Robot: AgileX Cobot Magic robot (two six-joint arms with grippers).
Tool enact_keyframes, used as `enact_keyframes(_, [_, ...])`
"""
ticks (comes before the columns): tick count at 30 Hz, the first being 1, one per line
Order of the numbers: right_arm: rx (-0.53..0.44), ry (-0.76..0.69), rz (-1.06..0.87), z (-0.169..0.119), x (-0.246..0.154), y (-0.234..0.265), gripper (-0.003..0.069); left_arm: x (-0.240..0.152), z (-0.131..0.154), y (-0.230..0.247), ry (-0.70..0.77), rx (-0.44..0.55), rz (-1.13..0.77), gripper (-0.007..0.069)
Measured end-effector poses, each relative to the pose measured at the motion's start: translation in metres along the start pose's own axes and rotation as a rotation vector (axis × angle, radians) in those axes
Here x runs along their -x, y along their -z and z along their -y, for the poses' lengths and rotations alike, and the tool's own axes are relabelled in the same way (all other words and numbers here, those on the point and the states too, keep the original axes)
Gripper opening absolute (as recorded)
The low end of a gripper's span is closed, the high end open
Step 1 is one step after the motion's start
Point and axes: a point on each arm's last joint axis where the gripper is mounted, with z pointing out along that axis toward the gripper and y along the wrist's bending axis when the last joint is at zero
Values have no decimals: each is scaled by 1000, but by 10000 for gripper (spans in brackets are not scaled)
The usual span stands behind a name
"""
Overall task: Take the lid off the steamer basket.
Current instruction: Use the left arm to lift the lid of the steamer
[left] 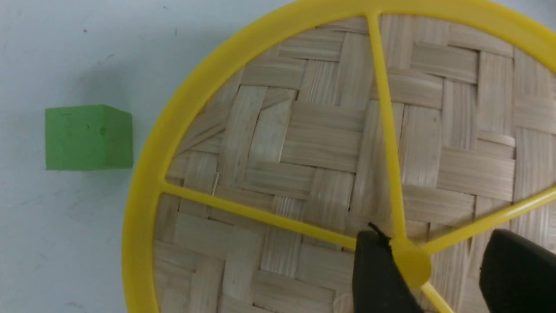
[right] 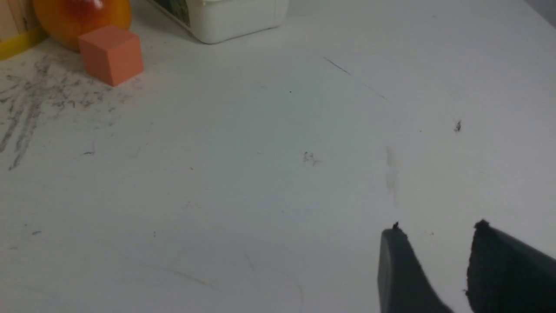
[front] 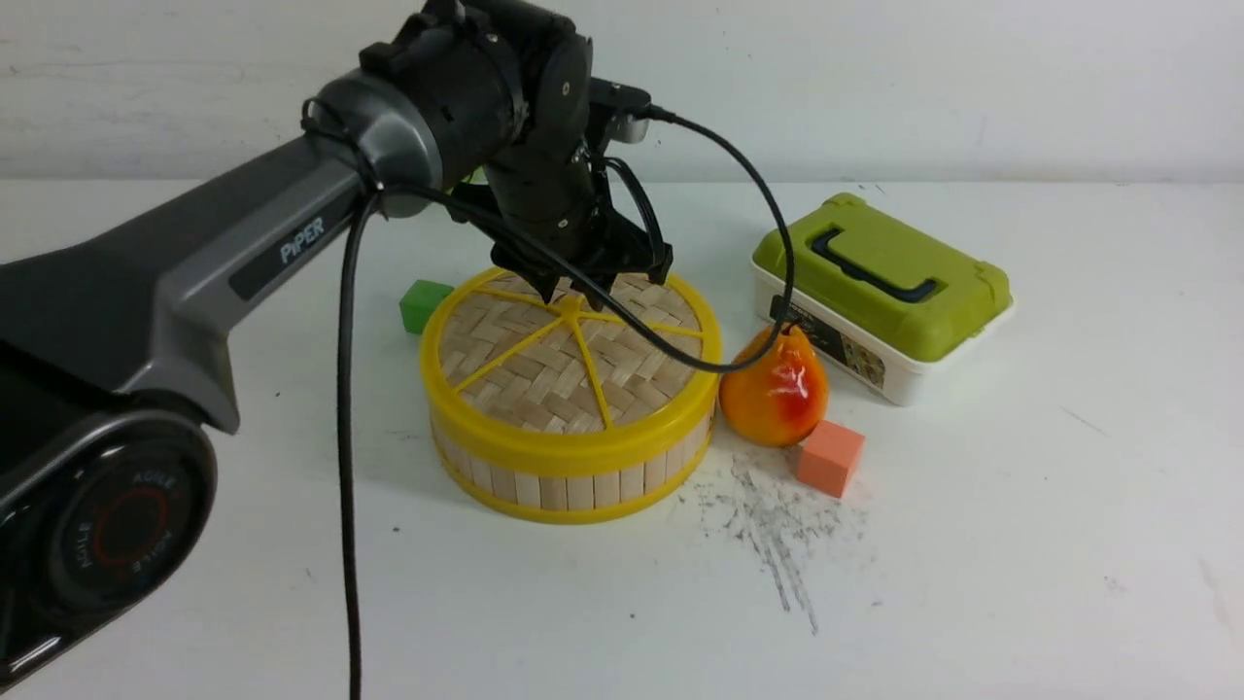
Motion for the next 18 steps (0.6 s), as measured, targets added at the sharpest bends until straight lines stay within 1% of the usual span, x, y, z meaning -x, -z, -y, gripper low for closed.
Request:
enact_keyframes(1, [0, 0, 0, 0, 0, 0, 240, 0, 0, -1, 0, 0, -1, 326])
enact_keyframes(4, [0, 0, 0, 0, 0, 0, 240, -2, 0, -6, -2, 3, -15, 265])
enact_keyframes(5, [0, 0, 0, 0, 0, 0, 240, -2, 0, -6, -3, 3, -15, 259])
enact_keyframes(7, [0, 0, 0, 0, 0, 0, 240, -2, 0, -8, -9, 14, -18, 172])
enact_keyframes(8, [0, 0, 0, 0, 0, 0, 240, -2, -1, -8, -10, 16, -18, 164])
enact_keyframes(9, [0, 0, 0, 0, 0, 0, 240, -3, -1, -8, -11, 18, -20, 113])
enact_keyframes(10, [0, 0, 0, 0, 0, 0, 240, -2, -1, -8, -13, 21, -19, 98])
enact_keyframes(15, [0, 0, 0, 0, 0, 0, 240, -2, -3, 3, -12, 27, -26, 103])
enact_keyframes(17, [0, 0, 0, 0, 0, 0, 240, -1, -5, 19, -8, 30, -23, 103])
enact_keyframes(18, [0, 0, 0, 0, 0, 0, 240, 2, -8, 40, -5, 35, 8, 103])
